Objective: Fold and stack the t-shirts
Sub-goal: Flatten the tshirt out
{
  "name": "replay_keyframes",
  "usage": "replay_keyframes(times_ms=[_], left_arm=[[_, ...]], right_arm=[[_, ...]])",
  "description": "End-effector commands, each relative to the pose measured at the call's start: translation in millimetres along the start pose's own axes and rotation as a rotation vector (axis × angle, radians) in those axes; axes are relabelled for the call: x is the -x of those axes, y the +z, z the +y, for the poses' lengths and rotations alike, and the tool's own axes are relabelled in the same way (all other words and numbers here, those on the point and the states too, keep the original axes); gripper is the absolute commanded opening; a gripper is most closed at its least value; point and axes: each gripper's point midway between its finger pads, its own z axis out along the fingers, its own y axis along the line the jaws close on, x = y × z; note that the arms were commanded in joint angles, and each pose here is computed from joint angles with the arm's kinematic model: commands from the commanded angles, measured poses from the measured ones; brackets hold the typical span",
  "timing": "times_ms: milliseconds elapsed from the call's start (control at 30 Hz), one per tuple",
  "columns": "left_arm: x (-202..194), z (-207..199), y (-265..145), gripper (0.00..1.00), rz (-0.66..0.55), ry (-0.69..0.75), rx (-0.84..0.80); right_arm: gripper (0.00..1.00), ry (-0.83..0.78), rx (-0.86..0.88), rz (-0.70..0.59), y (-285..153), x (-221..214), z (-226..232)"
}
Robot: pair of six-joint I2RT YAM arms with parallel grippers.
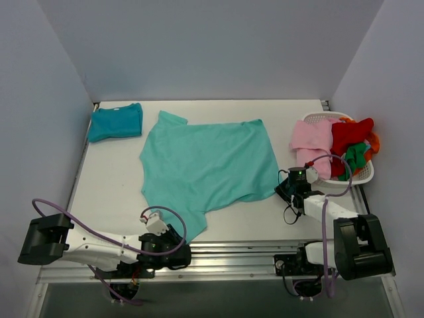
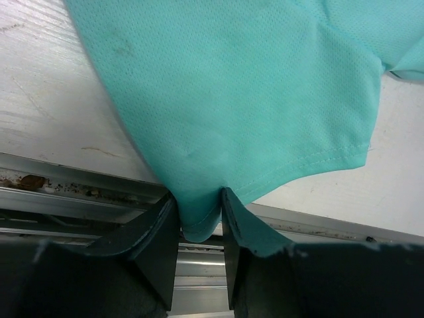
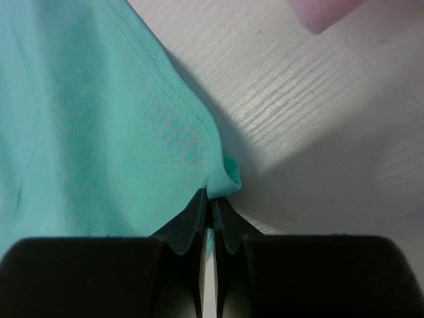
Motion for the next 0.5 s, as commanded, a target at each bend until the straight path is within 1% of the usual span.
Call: replay_keyframes(times_ms=[0, 33, 100, 133, 167, 200, 233, 300, 333, 367, 400, 467], left_arm=[[21.0, 26.3, 4.0, 0.05, -0.094, -0.035, 0.099], [23.5, 22.0, 0.9, 0.03, -0.100, -0.038, 0.096], [34.2, 24.2, -3.5, 0.02, -0.138, -0.005, 0.113], [39.3, 14.4, -8.5, 0.02, -0.156, -0.006, 0.095], [43.7, 11.2, -11.7, 0.02, -0.168, 0.001, 0.093], [53.8, 11.6, -15.0, 0.02, -0.207, 0.033, 0.098], [57.3, 2.5, -20.9, 0.02, -0.213, 0.031, 0.086], [70.8, -1.8, -27.5, 0.02, -0.263, 0.065, 0.082], [74.2, -8.5, -32.2, 0.02, -0.269, 0.062, 0.074], [81.0, -7.5, -35.6, 0.02, -0.291, 0.082, 0.082], [85.5, -10.4, -38.3, 0.02, -0.304, 0.097, 0.075], [98.4, -19.6, -47.2, 0.02, -0.342, 0.109, 0.056]], right_arm=[[0.00, -0.012, -0.001, 0.003, -2.0, -0.9, -3.7], [0.00, -0.012, 0.002, 0.002, -2.9, -0.7, -2.9], [0.00, -0.013, 0.010, -0.003, -5.9, 0.6, -1.0], [0.00, -0.015, 0.003, 0.003, -7.8, -1.0, -2.7], [0.00, -0.017, 0.022, -0.012, -13.0, 4.7, 3.5], [0.00, -0.020, 0.029, -0.016, -16.6, 6.6, 5.9], [0.00, -0.021, 0.022, -0.010, -20.8, 6.3, 4.7], [0.00, -0.021, 0.065, -0.054, -35.0, 20.2, 18.3], [0.00, -0.027, 0.040, -0.054, -40.1, 21.2, 13.4], [0.00, -0.035, 0.073, -0.091, -51.7, 33.4, 25.1], [0.00, -0.044, 0.046, -0.078, -58.3, 31.4, 19.5], [0.00, -0.046, 0.074, -0.141, -76.9, 49.5, 30.0]])
